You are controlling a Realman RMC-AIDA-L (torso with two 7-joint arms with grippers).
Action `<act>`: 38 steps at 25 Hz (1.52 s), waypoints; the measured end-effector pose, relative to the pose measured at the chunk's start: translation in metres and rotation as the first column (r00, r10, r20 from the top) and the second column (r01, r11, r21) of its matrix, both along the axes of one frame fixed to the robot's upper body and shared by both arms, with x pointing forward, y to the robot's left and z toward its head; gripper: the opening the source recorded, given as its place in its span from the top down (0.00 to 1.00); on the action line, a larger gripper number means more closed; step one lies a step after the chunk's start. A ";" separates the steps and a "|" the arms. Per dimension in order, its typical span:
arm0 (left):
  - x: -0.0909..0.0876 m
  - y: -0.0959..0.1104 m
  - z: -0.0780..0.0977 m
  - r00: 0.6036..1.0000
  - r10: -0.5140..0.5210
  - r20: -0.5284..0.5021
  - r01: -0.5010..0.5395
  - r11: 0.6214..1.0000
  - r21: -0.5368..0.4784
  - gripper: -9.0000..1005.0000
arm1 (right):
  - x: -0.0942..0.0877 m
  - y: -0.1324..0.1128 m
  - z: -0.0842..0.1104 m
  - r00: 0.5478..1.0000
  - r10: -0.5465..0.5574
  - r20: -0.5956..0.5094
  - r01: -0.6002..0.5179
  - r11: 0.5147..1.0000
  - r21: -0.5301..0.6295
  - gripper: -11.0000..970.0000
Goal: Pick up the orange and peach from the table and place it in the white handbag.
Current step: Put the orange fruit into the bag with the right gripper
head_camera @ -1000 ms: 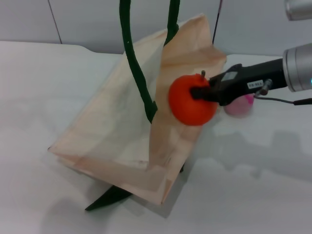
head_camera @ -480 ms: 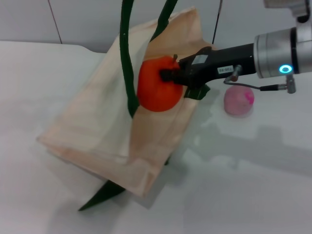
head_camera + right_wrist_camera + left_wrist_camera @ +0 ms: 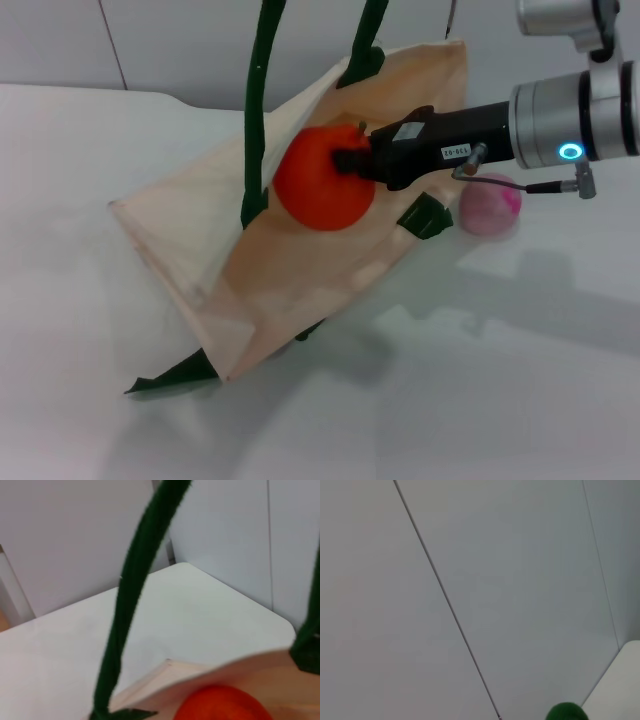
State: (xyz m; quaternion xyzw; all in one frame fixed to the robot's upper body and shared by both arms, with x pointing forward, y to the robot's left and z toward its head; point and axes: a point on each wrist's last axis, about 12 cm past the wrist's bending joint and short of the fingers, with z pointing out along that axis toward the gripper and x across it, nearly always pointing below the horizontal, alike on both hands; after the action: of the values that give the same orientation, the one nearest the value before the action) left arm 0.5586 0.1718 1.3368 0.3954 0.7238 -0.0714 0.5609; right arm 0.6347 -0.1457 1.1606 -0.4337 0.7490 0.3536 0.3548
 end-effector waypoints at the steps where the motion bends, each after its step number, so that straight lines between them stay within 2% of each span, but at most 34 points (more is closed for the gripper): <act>1: 0.000 0.000 0.000 1.000 0.000 0.000 0.000 1.000 -0.001 0.87 | 0.000 0.000 -0.001 1.000 -0.005 0.000 0.005 1.000 -0.004 0.93; 16: -0.001 0.000 0.002 1.000 0.004 -0.003 -0.004 1.000 -0.017 0.87 | 0.005 0.009 -0.007 1.000 0.007 -0.030 -0.008 1.000 -0.030 0.93; 22: 0.000 0.001 0.002 1.000 0.011 -0.002 -0.011 1.000 -0.022 0.87 | 0.007 0.007 -0.008 0.999 -0.007 -0.032 0.005 0.999 -0.037 0.85; 30: 0.002 0.005 0.002 0.998 0.057 -0.007 -0.057 0.998 -0.019 0.87 | 0.009 0.009 -0.008 0.999 -0.021 -0.028 0.019 0.999 -0.043 0.48; 33: 0.003 0.009 0.001 0.997 0.071 -0.009 -0.071 0.997 -0.018 0.87 | 0.011 0.003 -0.007 0.998 -0.041 -0.038 0.040 0.998 -0.044 0.35; 38: 0.004 0.017 -0.002 0.995 0.103 -0.017 -0.103 0.994 -0.020 0.87 | 0.013 -0.016 -0.010 0.994 -0.083 -0.070 0.077 0.993 -0.084 0.25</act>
State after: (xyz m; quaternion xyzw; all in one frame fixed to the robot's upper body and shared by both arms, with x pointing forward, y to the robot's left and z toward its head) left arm 0.5621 0.1892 1.3346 0.3509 0.7469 -0.0531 0.5623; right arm 0.6476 -0.1613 1.1505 -0.4041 0.7921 0.3239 0.3231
